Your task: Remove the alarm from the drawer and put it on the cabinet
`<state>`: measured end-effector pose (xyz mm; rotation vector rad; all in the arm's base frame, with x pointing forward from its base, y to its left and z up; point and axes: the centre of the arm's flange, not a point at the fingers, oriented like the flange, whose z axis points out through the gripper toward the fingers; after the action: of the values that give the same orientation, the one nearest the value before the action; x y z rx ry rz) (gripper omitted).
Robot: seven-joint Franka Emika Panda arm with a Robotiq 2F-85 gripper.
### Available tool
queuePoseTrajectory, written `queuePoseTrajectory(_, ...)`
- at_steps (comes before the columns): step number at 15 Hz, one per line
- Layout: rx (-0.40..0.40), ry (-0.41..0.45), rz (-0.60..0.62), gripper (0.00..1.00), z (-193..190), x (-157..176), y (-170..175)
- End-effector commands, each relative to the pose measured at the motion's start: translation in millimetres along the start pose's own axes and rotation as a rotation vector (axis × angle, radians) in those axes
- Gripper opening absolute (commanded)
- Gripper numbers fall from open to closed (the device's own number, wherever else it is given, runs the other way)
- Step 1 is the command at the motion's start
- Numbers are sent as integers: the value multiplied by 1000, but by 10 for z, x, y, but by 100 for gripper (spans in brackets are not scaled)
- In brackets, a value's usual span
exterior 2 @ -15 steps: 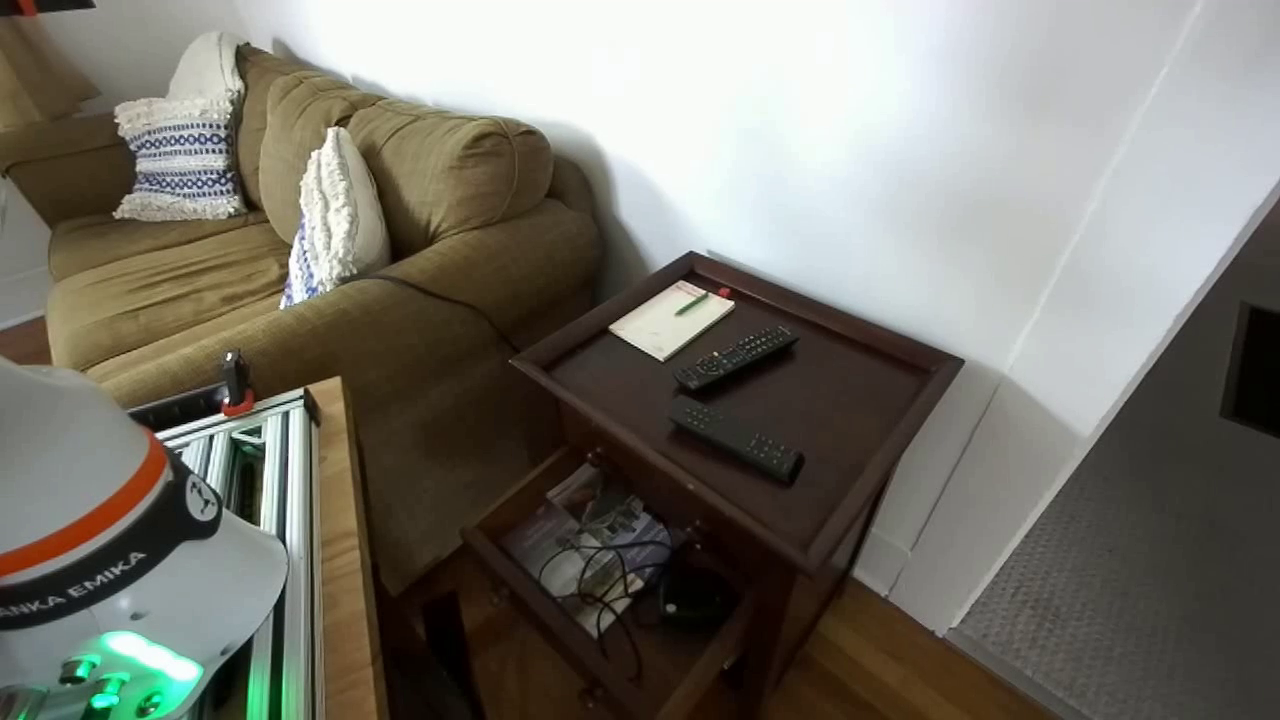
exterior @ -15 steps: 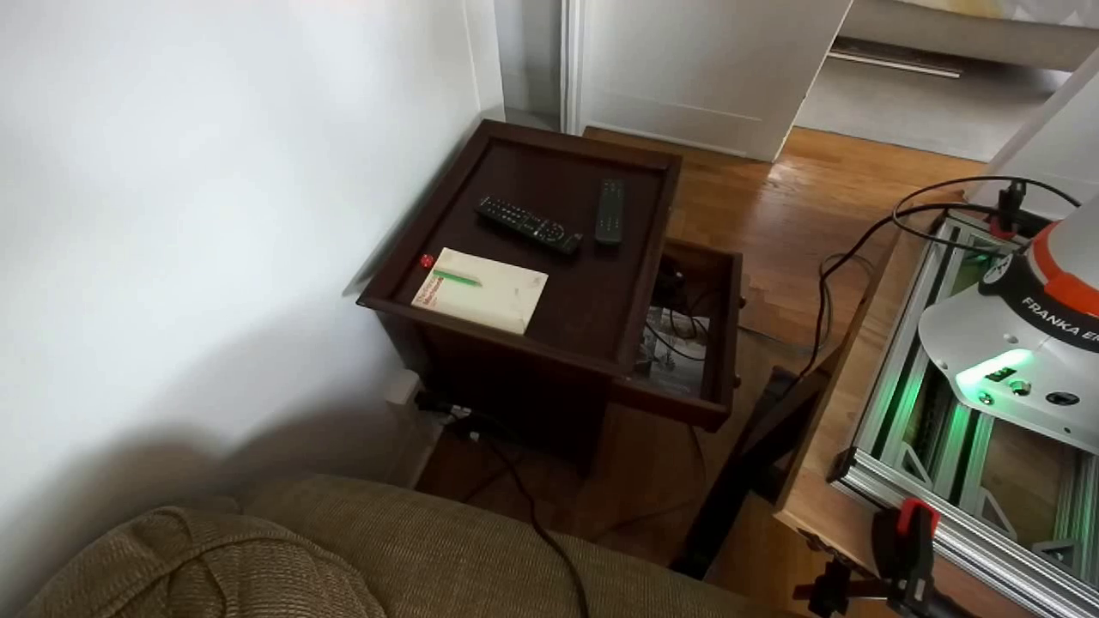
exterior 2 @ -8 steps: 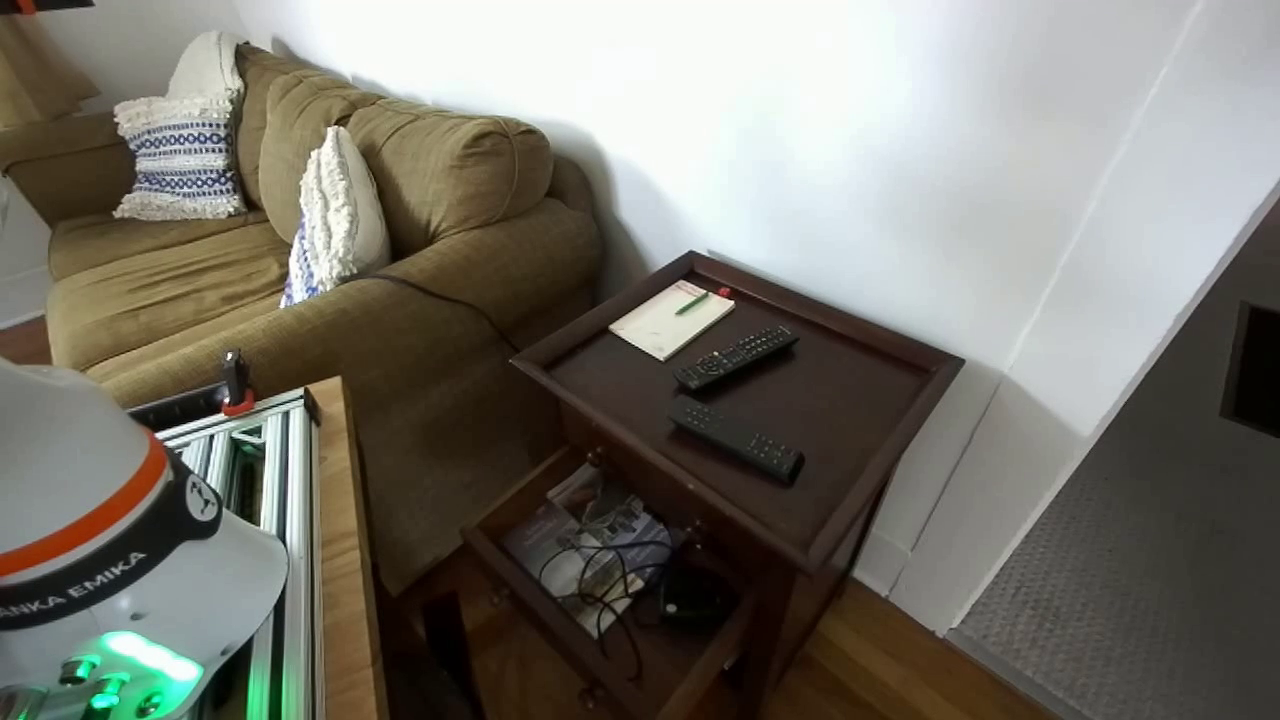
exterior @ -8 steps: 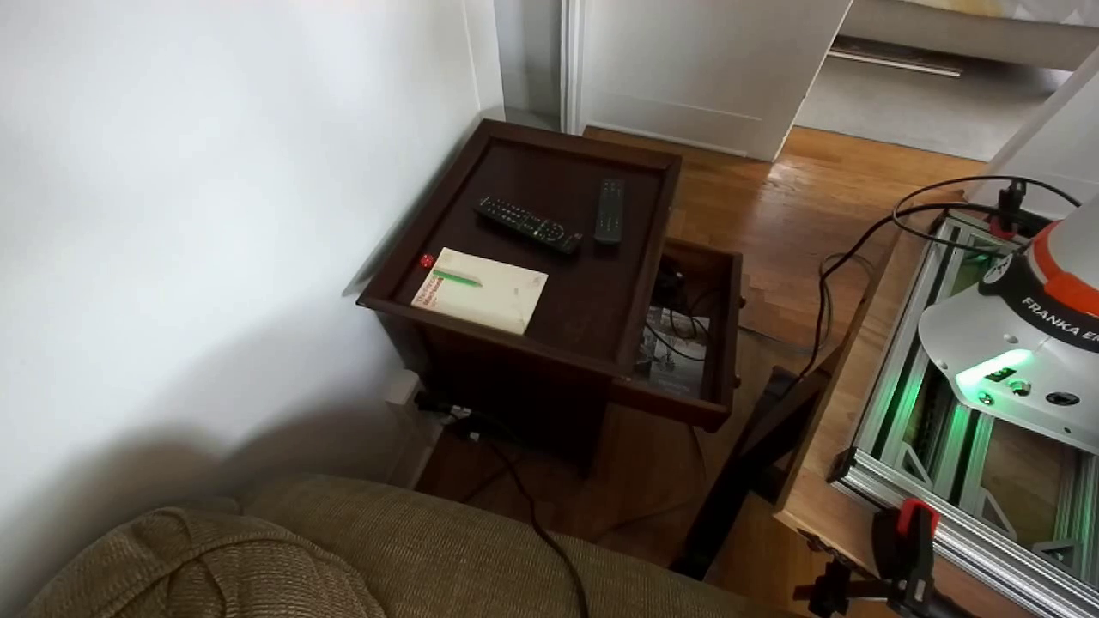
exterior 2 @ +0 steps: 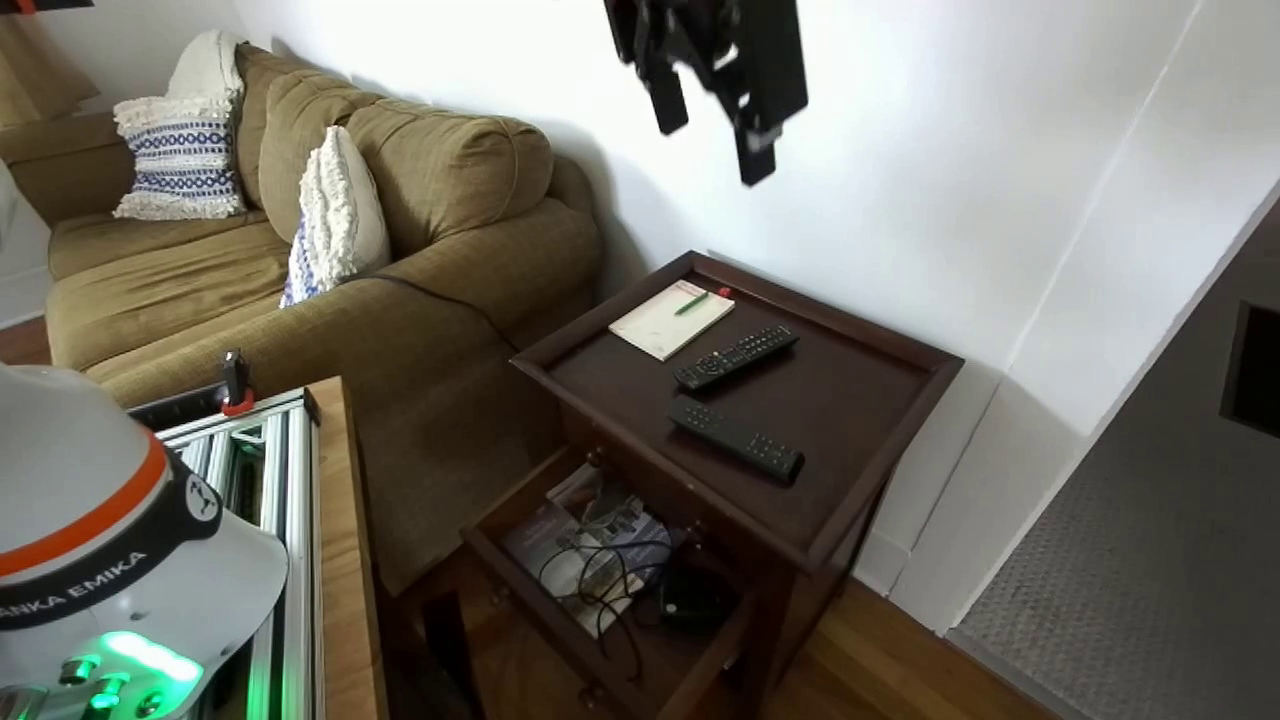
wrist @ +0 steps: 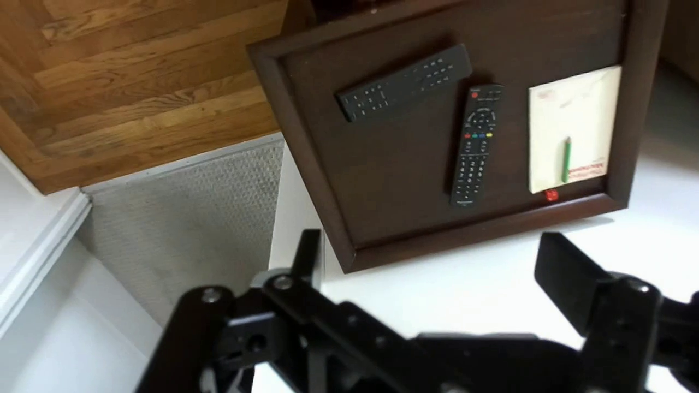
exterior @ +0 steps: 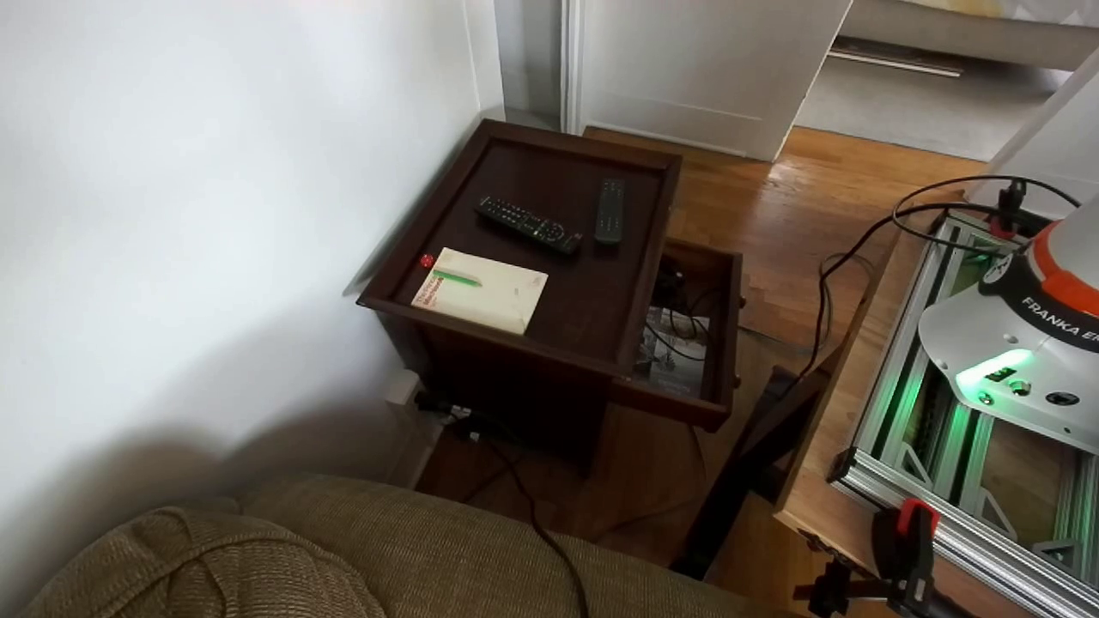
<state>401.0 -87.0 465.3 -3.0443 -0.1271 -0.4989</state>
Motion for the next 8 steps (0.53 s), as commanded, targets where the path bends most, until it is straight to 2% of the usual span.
queuePoseTrajectory(1,-85,-29,40,100,801,-518,-54)
queuePoseTrajectory(4,-148,-92,64,100,1296,-776,-6)
queuePoseTrajectory(8,-189,-195,137,100,1789,-853,175)
